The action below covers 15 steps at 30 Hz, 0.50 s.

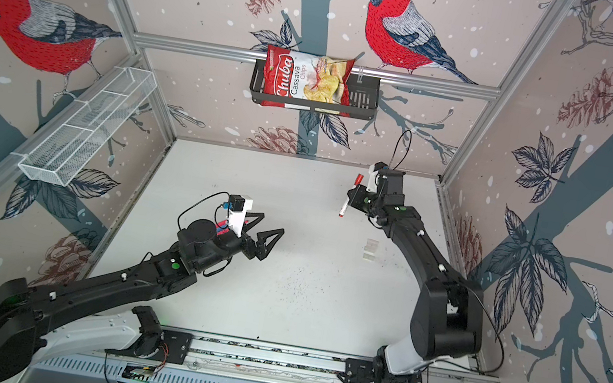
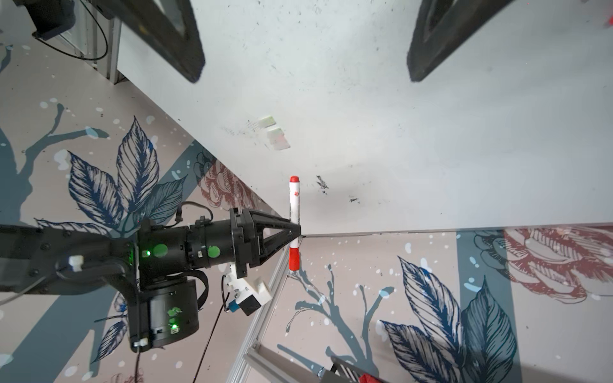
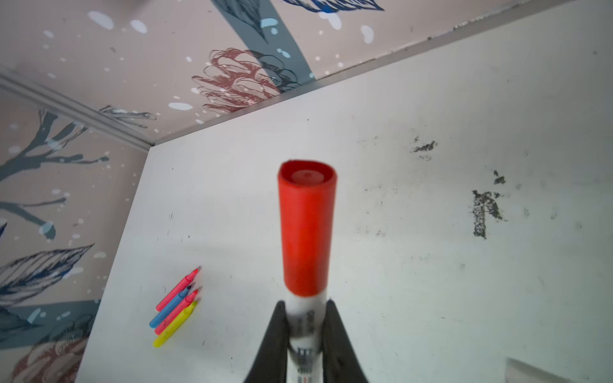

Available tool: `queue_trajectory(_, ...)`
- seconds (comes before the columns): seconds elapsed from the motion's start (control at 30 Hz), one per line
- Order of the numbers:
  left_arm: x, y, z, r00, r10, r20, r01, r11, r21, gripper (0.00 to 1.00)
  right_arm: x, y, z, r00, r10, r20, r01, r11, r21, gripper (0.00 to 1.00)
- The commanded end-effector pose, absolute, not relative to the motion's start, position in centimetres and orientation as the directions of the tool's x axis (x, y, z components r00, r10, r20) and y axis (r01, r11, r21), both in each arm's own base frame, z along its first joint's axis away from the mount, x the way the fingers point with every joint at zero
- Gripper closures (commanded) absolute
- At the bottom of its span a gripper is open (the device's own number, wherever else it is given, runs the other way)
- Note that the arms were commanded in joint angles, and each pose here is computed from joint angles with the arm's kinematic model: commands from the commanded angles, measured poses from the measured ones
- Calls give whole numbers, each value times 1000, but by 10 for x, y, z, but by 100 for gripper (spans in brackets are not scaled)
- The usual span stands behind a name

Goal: Insert the pens into the pen caps
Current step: 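Lay the capped marker down far away while the left gripper nears the highlighters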

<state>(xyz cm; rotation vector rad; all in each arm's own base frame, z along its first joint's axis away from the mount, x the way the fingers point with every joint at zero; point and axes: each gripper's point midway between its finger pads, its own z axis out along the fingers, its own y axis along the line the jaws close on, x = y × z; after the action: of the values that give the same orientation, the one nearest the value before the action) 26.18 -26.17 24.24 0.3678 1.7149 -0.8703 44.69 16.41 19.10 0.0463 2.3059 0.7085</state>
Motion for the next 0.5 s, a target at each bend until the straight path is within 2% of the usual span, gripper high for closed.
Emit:
queue_trajectory(0.0, 265, -252, 237, -339, -199, -920, 590, 716, -372, 5, 470, 148, 160, -806, 307, -507, -25, 837, 546, 99)
queue_trajectory(0.23, 263, -240, 225, -367, -194, -910, 541, 751, -379, 5, 520, 121, 92, -856, 287, -431, 154, 936, 317, 97)
queue_trajectory(0.47, 261, -227, 210, -394, -168, -904, 494, 790, -363, 6, 533, 107, 63, -889, 204, -409, 161, 977, 139, 93)
